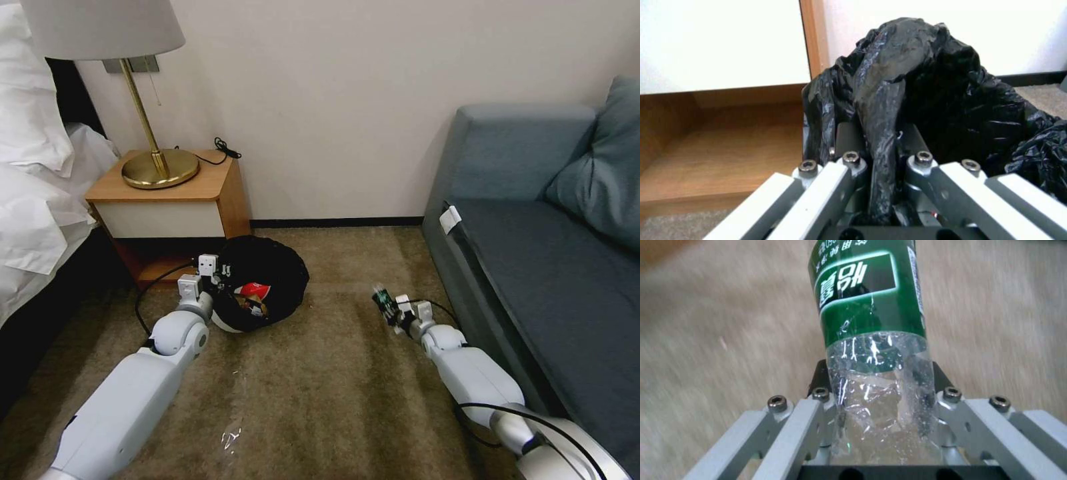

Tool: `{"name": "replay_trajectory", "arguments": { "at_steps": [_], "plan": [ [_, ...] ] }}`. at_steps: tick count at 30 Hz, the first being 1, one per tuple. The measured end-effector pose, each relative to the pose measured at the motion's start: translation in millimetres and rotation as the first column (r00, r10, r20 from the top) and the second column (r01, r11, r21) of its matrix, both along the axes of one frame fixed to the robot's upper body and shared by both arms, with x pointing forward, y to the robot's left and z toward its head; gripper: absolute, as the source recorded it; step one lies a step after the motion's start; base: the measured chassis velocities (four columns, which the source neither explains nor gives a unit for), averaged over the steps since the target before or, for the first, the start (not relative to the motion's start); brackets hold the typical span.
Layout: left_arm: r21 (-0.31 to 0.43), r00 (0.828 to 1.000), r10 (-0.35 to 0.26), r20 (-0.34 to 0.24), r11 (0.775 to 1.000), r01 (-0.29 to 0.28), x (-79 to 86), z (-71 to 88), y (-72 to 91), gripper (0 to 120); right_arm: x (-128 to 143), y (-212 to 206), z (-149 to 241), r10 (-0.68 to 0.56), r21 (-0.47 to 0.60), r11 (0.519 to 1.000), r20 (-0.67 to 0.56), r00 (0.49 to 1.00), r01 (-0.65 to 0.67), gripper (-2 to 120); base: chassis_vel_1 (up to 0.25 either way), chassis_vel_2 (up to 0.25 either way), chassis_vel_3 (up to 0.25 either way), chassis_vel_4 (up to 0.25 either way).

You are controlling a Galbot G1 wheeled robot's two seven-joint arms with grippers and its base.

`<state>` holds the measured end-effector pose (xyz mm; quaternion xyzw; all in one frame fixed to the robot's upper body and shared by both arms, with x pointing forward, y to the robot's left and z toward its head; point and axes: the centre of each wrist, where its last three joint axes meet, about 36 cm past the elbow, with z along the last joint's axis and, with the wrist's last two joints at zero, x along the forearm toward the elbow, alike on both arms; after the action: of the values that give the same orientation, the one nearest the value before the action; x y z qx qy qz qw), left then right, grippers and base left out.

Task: Pick up the trash bin, then pick up the garbage on the floor and place it into the trash bin.

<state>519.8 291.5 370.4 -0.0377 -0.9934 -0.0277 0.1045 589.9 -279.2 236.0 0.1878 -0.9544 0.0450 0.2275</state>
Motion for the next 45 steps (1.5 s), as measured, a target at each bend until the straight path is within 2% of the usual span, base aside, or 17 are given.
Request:
{"name": "replay_trajectory", "arguments": {
  "at_steps": [4, 8, 10, 13, 21, 30, 45],
  "plan": [
    [0.0, 1.0, -0.004, 0.0, 1.0, 0.004, 4.8, -0.4, -4.4, 5, 16, 25, 24, 0.024, 0.041, 0.999, 0.098, 0.995, -0.028, 25, 0.0, 0.0, 0.0, 0.0],
    [0.0, 1.0, -0.005, 0.002, 1.0, 0.005, 7.6, 0.6, -6.4, 5, 23, 38, 38, 0.035, 0.067, 0.997, 0.141, 0.989, -0.044, 25, 0.0, 0.0, 0.0, 0.0],
    [0.0, 1.0, -0.006, 0.003, 1.0, 0.006, 10.8, 1.4, -7.9, 5, 29, 56, 58, 0.051, 0.108, 0.992, 0.189, 0.981, -0.073, 25, 0.0, 0.0, 0.0, 0.0],
    [-0.001, 1.0, -0.002, 0.005, 1.0, 0.002, 15.9, 2.1, -8.5, 5, 32, 78, 80, 0.08, 0.146, 0.982, 0.232, 0.969, -0.116, 25, 0.0, 0.0, 0.0, 0.0],
    [-0.006, 1.0, 0.002, 0.0, 1.0, -0.002, 22.3, -2.3, -12.3, 5, 24, 126, 108, 0.141, 0.177, 0.964, 0.29, 0.947, -0.198, 25, 0.0, 0.0, 0.0, 0.0],
    [-0.011, 1.0, -0.009, -0.003, 1.0, 0.009, 31.5, -3.4, -23.2, 5, 8, 174, 116, 0.191, 0.21, 0.942, 0.31, 0.931, -0.263, 25, 0.0, 0.0, 0.0, 0.0],
    [-0.034, 1.0, 0.002, -0.008, 0.999, -0.003, 42.6, -3.4, -30.6, 5, -3, 207, 97, 0.192, 0.252, 0.93, 0.292, 0.937, -0.269, 25, 0.0, 0.0, 0.0, 0.0]
  ]
}}
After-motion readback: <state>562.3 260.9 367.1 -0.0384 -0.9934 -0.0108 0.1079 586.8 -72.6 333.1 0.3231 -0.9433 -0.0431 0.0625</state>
